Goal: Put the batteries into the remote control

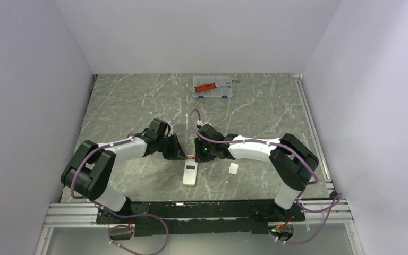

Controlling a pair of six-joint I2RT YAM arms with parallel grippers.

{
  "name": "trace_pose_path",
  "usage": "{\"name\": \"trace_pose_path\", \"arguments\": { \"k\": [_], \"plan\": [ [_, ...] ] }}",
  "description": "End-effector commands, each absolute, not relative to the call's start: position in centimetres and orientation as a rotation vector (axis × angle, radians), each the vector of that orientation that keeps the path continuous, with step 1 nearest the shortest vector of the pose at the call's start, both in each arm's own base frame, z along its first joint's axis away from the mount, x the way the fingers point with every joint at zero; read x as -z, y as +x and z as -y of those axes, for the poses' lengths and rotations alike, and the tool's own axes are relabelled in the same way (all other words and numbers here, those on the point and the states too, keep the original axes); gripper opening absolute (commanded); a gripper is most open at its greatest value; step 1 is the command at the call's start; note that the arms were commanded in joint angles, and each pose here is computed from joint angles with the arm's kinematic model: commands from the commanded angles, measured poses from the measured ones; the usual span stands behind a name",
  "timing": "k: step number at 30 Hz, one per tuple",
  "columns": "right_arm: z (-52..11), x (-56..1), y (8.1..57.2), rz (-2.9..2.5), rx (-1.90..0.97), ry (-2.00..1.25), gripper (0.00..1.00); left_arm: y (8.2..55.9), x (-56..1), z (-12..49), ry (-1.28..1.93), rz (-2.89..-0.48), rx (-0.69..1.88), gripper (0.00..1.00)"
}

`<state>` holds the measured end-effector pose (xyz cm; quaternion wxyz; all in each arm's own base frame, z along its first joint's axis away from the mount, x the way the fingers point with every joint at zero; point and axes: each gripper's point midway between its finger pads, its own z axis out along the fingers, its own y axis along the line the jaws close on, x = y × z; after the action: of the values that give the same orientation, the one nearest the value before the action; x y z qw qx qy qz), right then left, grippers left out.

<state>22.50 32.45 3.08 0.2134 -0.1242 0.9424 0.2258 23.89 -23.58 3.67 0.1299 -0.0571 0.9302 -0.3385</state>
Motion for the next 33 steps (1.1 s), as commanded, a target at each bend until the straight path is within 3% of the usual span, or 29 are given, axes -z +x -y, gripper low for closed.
{"name": "trace_pose_path", "arguments": {
  "k": [1,14,24,33],
  "plan": [
    [-33.2,-5.6,23.5,-2.545,-0.666,-0.344,0.3,24.6,-4.8,23.6,-0.138,-2.66,0.982,0.19],
    [-33.3,-6.6,24.0,-2.519,-0.666,-0.324,0.28,24.6,-4.5,23.5,-0.145,-2.67,0.964,0.19],
    [-33.6,-6.0,24.3,-2.532,-0.651,-0.324,0.24,24.6,-4.3,23.5,-0.137,-2.677,0.958,0.26],
    [-33.8,-5.7,24.5,-2.543,-0.639,-0.331,0.22,24.8,-4.2,23.7,-0.13,-2.679,0.968,0.24]
  ]
}}
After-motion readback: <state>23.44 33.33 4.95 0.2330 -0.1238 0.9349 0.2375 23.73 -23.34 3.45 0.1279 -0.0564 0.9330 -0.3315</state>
